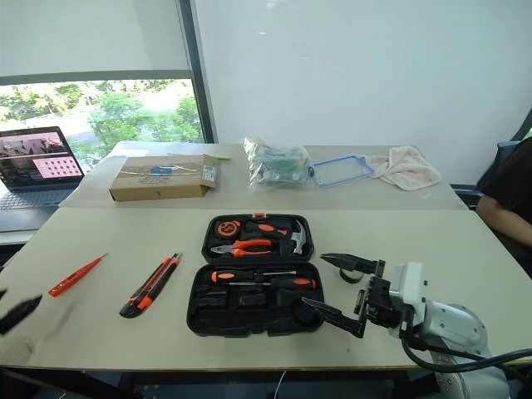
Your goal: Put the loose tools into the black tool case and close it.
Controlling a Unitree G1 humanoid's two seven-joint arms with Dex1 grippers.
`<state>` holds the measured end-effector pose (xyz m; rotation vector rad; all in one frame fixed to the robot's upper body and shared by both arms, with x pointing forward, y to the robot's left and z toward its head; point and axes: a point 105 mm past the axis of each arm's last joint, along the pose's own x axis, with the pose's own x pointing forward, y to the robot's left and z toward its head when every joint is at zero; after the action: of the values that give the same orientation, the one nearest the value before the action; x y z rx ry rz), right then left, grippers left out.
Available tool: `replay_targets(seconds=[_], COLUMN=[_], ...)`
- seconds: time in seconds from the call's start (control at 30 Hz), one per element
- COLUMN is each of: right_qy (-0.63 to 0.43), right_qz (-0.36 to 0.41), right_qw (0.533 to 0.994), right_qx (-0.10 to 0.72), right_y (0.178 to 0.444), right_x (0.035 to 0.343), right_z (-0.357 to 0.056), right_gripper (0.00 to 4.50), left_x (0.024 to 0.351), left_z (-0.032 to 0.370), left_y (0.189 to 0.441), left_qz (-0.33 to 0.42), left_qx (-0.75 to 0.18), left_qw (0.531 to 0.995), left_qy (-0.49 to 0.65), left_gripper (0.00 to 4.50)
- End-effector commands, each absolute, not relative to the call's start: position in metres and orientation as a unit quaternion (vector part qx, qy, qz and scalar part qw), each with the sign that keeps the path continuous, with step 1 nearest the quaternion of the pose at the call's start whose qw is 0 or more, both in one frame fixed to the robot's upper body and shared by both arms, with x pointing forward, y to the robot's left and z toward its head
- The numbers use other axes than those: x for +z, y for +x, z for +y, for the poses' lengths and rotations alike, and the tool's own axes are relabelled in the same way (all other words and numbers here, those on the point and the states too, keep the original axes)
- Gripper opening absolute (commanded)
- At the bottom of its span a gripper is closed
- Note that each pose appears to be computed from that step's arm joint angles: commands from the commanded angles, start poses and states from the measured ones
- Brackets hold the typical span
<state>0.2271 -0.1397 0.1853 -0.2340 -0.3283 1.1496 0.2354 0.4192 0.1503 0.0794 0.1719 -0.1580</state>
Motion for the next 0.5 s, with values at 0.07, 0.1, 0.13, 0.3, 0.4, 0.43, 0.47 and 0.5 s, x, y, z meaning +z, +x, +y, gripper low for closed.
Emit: replay_targets(seconds=[0.07, 0.1, 0.13, 0.3, 0.4, 0.43, 0.47, 0.5], right_qy=[-0.113, -0.113, -0.116, -0.124, -0.128, -0.129, -0.130, -0.130], right_qz=[-0.160, -0.159, -0.156, -0.151, -0.146, -0.144, -0.143, -0.142], right_qw=[0.811, 0.811, 0.809, 0.812, 0.816, 0.817, 0.818, 0.819], right_qx=[0.551, 0.552, 0.554, 0.551, 0.544, 0.543, 0.542, 0.540], right_y=[0.226, 0.227, 0.227, 0.228, 0.227, 0.226, 0.226, 0.225], right_x=[0.191, 0.190, 0.189, 0.189, 0.188, 0.187, 0.187, 0.187], right_z=[-0.133, -0.132, -0.131, -0.134, -0.137, -0.138, -0.139, -0.139], right_gripper=[4.42, 4.42, 4.42, 4.42, 4.42, 4.42, 4.50, 4.50], left_x=[0.142, 0.140, 0.131, 0.110, 0.106, 0.104, 0.101, 0.098], left_z=[0.409, 0.409, 0.412, 0.418, 0.420, 0.420, 0.419, 0.419], left_y=[0.263, 0.267, 0.272, 0.281, 0.285, 0.286, 0.286, 0.286], left_qz=[0.185, 0.198, 0.235, 0.312, 0.315, 0.316, 0.318, 0.322], left_qx=[-0.108, -0.111, -0.102, -0.098, -0.095, -0.097, -0.100, -0.100], left_qw=[0.976, 0.973, 0.965, 0.943, 0.943, 0.942, 0.941, 0.940], left_qy=[0.045, 0.046, 0.047, 0.060, 0.059, 0.057, 0.057, 0.055], left_gripper=[4.50, 4.50, 4.50, 4.50, 4.50, 4.50, 3.99, 3.79])
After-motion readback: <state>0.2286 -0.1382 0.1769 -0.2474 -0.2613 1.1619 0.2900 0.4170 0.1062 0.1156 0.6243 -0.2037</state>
